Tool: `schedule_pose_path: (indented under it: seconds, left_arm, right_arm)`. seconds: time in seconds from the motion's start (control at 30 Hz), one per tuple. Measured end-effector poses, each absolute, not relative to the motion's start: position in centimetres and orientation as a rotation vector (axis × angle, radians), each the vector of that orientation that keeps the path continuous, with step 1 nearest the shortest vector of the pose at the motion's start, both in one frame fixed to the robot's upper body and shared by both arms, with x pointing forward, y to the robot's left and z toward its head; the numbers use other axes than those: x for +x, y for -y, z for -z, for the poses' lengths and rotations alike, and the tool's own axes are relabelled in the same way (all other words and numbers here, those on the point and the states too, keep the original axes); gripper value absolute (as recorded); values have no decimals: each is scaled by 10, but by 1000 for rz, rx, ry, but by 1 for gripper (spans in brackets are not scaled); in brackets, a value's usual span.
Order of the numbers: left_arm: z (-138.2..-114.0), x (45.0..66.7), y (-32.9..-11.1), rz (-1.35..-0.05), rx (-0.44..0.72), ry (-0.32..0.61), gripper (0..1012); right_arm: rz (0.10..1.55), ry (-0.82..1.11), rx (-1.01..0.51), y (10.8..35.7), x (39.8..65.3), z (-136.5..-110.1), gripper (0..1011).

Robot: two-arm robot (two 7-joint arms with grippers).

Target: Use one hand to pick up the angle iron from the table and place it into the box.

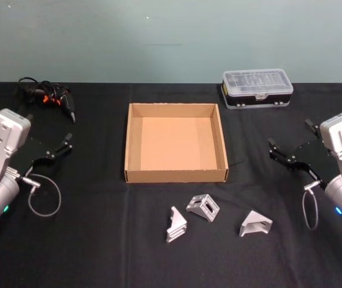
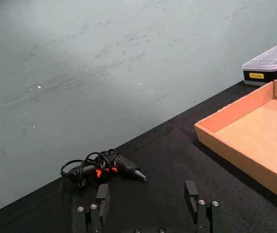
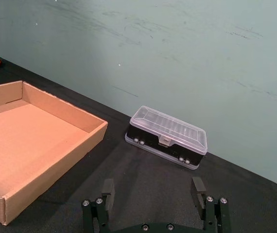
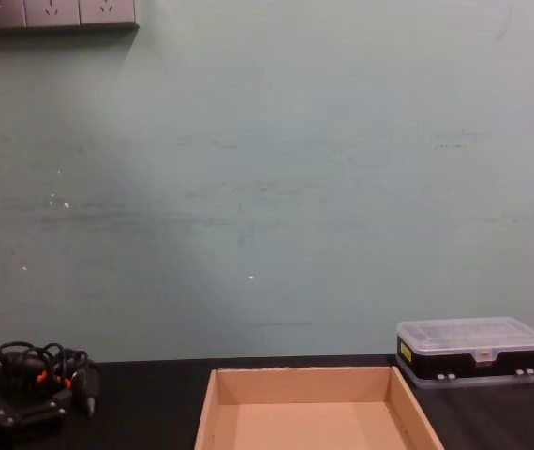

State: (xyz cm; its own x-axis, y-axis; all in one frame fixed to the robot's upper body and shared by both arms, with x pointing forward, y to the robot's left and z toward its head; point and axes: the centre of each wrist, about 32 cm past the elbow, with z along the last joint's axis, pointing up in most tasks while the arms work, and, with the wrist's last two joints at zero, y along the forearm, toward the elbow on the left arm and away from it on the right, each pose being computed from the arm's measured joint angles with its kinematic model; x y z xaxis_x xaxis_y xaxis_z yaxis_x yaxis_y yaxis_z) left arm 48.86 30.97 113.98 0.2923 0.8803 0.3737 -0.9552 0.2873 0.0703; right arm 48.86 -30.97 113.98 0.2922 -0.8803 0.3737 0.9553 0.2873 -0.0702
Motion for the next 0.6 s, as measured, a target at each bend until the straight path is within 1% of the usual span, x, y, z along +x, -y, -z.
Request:
schedule_pose_path:
  seconds: [0.6]
  left_arm:
    - [-1140,489,-310,-1248,304,285,1011]
  right_arm:
    - [1248,285,-304,310,489,-1140,1000]
